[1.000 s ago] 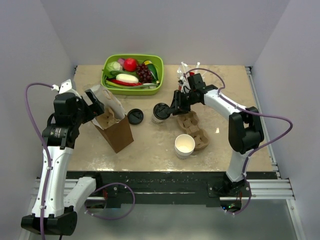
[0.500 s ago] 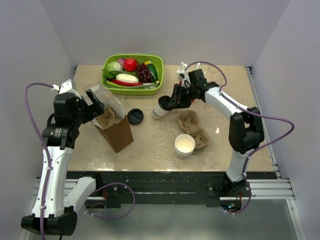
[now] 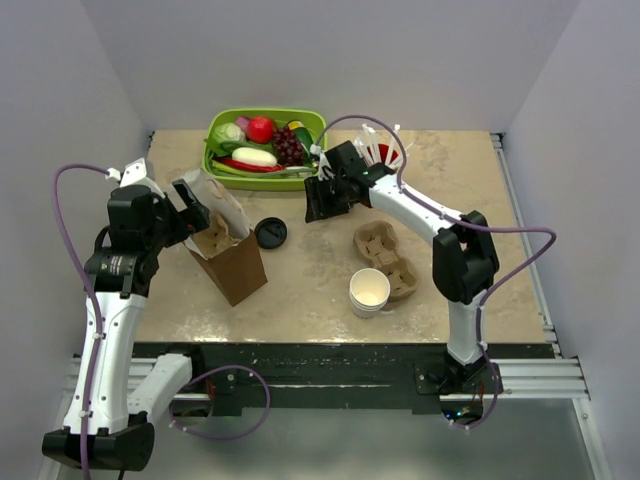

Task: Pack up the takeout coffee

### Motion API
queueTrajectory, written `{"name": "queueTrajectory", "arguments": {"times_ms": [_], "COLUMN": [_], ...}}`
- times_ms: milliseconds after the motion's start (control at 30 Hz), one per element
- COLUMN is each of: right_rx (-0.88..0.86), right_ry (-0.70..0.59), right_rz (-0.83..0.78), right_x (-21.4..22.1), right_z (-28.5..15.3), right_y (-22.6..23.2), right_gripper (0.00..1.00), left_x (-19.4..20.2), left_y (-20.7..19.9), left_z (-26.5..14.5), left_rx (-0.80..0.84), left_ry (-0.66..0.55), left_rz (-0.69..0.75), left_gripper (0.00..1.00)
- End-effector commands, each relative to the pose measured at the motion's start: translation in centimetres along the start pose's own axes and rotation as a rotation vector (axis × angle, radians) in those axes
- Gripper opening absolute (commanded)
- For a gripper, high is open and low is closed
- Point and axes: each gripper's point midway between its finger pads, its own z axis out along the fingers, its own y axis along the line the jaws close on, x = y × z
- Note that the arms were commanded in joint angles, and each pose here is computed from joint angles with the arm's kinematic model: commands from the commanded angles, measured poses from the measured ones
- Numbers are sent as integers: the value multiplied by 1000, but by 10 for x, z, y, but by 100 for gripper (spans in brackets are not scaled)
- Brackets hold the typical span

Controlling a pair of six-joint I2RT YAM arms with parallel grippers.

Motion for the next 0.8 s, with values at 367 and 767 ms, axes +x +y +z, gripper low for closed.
{"name": "queueTrajectory", "arguments": {"times_ms": [367,767], "right_rx": [440,413], "right_ry": [-409,-502], "right_rz": [-258,-205], "right_x": [-90,-139], "right_z": [-61,-27], "right_y": [-68,-103], "right_gripper": [60,61], "left_x": [-4,-2], "left_y": [-8,-7], "left_z": [0,1], "left_rx": [53,44], "left_ry": [-30,-19], "left_rz": [9,2], "left_gripper": [100,100]}}
